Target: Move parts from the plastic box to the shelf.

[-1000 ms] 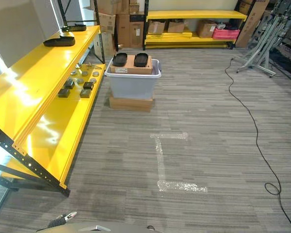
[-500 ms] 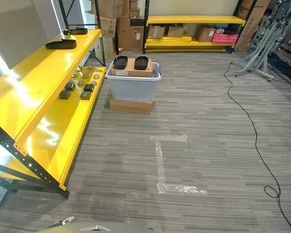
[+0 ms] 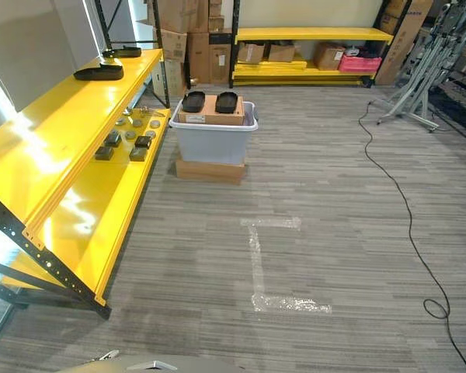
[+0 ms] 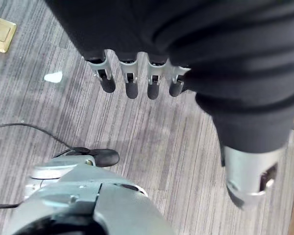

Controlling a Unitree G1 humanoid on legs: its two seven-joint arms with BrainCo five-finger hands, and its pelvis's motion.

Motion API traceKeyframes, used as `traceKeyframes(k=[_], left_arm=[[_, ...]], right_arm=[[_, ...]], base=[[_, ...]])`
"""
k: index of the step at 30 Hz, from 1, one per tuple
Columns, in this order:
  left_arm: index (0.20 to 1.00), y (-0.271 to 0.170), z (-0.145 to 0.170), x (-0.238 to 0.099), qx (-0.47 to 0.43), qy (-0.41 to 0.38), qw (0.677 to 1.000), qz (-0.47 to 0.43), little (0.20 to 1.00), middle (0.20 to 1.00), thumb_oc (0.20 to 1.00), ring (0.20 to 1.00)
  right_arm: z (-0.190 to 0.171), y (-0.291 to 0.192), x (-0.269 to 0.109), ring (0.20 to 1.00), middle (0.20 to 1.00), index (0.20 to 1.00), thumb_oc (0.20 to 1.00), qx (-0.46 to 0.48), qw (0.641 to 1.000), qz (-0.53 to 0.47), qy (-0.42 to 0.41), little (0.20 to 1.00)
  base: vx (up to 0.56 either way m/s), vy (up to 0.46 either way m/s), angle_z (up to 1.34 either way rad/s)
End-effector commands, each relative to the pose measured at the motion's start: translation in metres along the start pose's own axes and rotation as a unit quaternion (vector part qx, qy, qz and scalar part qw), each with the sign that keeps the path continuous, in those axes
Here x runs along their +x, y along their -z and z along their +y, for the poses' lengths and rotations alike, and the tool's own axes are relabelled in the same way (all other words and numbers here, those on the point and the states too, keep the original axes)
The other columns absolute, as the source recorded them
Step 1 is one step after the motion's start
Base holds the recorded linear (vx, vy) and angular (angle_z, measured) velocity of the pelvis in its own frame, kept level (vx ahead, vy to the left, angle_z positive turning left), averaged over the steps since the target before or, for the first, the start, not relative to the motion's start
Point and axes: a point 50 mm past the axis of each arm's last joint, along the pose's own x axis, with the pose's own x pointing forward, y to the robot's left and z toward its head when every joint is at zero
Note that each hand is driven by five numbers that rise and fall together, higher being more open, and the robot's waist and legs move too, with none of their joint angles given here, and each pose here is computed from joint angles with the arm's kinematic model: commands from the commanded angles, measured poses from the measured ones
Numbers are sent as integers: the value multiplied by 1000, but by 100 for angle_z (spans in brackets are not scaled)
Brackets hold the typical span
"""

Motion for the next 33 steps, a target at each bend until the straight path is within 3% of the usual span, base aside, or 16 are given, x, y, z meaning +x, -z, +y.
traceKeyframes(k=[1,7,14,17,23,27,33], left_arm=[[1000,-28,-9,4,-13,6,999,-43,1000,1000,1000,1000],[1000,-73,-25,1,-29,52,991,-119,1000,1000,1000,1000],[1000,-133,-37,-17,-77,105,967,-220,1000,1000,1000,1000],[1000,-182,-43,-53,-106,139,931,-320,1000,1000,1000,1000],[1000,-235,-37,-120,-96,143,857,-486,1000,1000,1000,1000],[1000,-260,-34,-163,-101,138,804,-569,1000,1000,1000,1000],[1000,-272,-34,-204,-103,137,757,-631,1000,1000,1000,1000]], right_arm=[[-5,-15,-1,1000,1000,1000,1000,19,1000,-9,9,1000],[-15,-63,-8,1000,1000,1000,1000,128,985,-118,-8,1000],[-12,-131,-35,1000,1000,1000,1000,172,945,-279,-27,1000],[-4,-193,-100,1000,1000,1000,1000,181,891,-414,-43,1000],[-18,-228,-200,1000,1000,1000,1000,169,789,-587,-65,1000],[-37,-240,-247,1000,1000,1000,1000,157,729,-664,-57,1000],[-44,-241,-292,1000,1000,1000,1000,164,664,-727,-61,1000]], base=[[0,0,0],[26,-10,5],[5,-6,2],[-34,-42,-1],[-42,-2,-11],[0,3,-3],[0,0,0]])
